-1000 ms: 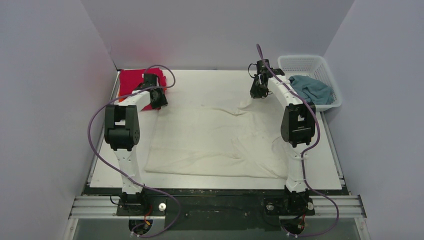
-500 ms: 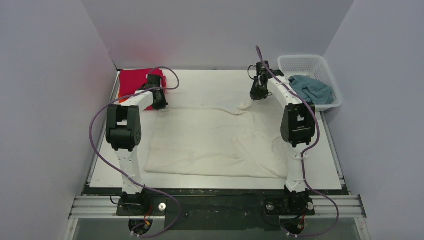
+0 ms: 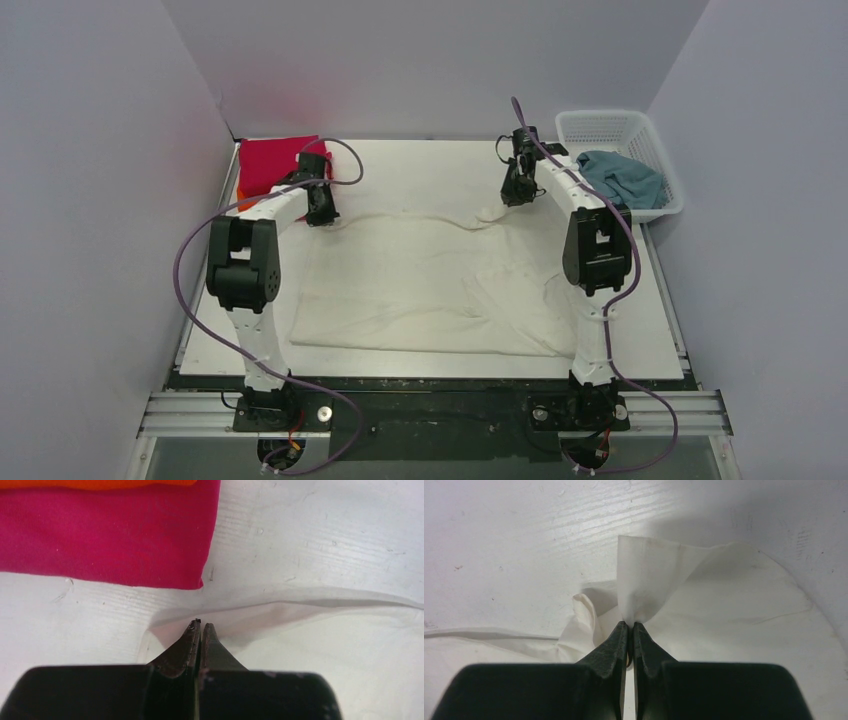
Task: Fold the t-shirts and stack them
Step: Fold the other side of the tshirt into a rectangle
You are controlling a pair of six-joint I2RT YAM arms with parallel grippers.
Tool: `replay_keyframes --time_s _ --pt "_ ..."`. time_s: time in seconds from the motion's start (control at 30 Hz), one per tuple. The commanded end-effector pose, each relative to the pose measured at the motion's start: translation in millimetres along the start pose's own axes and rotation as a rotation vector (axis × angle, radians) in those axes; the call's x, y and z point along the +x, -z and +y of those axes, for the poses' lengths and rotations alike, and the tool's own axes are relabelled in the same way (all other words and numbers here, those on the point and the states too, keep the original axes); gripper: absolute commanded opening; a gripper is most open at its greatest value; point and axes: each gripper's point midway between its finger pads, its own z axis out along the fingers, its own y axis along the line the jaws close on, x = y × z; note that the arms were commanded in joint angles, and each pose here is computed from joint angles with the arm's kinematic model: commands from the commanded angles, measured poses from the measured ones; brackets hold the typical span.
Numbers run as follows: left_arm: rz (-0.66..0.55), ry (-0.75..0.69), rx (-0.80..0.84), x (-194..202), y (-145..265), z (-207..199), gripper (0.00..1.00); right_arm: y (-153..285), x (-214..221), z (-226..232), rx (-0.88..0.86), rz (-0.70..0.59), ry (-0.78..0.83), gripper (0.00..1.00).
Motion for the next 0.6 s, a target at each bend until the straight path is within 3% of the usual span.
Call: replay_keyframes --time_s 0.0,0.23,0.57 --pt "-0.072 0.011 0.005 -15.0 28.0 -1.0 0.00 38.2 -10.8 -2.1 -0.006 -0.053 -0.001 0.00" --pt "-0.131 0.047 0.034 -4.2 48.3 0.3 0.00 63.2 6.0 -14.9 0.017 -0.062 -0.015 0.00" --pt "-0.196 0.141 0.061 18.7 73.5 10.4 0.00 117.2 78.3 -50.0 0.134 -0.067 0.000 0.00"
